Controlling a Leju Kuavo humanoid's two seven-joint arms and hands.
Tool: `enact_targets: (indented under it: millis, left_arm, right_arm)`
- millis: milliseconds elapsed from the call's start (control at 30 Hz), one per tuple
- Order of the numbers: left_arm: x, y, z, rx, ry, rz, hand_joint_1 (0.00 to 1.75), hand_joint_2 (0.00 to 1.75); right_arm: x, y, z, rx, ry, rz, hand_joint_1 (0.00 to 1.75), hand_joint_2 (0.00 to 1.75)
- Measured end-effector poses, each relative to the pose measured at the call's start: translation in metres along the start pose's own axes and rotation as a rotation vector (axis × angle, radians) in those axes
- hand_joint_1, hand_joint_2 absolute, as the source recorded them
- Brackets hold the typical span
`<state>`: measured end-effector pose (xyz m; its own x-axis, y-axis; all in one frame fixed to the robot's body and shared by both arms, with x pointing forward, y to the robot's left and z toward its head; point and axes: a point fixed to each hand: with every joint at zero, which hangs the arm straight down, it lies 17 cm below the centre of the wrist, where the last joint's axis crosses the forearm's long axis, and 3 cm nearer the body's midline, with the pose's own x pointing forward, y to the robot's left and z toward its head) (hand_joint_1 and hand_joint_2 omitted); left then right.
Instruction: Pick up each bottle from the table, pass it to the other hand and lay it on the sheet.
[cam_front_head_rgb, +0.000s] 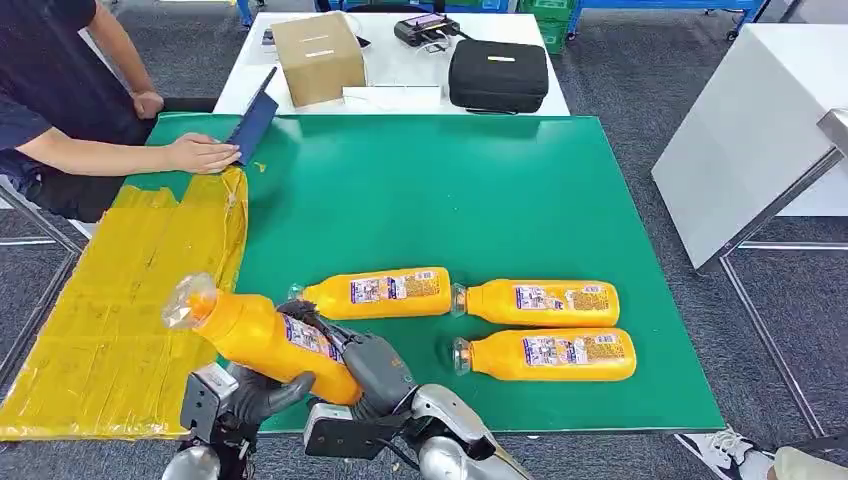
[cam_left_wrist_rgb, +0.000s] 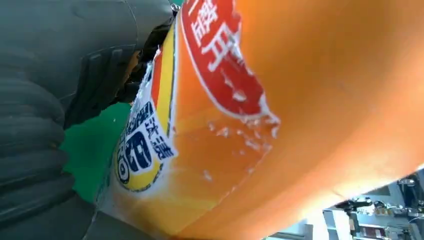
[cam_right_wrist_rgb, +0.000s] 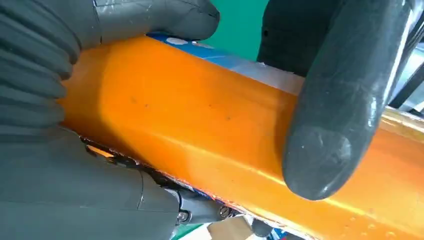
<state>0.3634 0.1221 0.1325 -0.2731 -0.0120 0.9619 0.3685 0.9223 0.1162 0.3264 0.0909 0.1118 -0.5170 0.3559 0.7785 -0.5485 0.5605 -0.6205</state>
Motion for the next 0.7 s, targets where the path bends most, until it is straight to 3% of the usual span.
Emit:
enact_targets:
  millis: [567,600,633,667,700]
  left_arm:
    - [0.0037,0.0048,0.0017,0.016,-0.016,0.060,1.75,1.75]
    - [0.0038,0.0048,0.0017,0.016,-0.016,0.060,1.75,1.75]
    - [0.0037,0.0047,0.0017,0.016,-0.016,0.060,1.75,1.75]
    - [0.0037,0.0048,0.0017,0.016,-0.016,0.060,1.75,1.75]
    - [0.0036,0.0056,0.0017,0.019,-0.016,0.059,1.75,1.75]
  right_arm:
    - [0.0015,-0.0035,-0.0026,-0.010,-0.007,0.019,1.71,1.75]
    - [0.0016,-0.0034,-0.0026,-0.010,-0.008,0.019,1.50,1.75]
    - [0.0013,-0.0034,-0.0026,-0.010,-0.007,0.019,0.38,1.75]
    - [0.0014,-0.0036,-0.0026,-0.010,-0.007,0.019,0.00,1.75]
    - [0.0008,-0.0056,-0.0029,-0.021,-0.005,0.028,0.00,1.75]
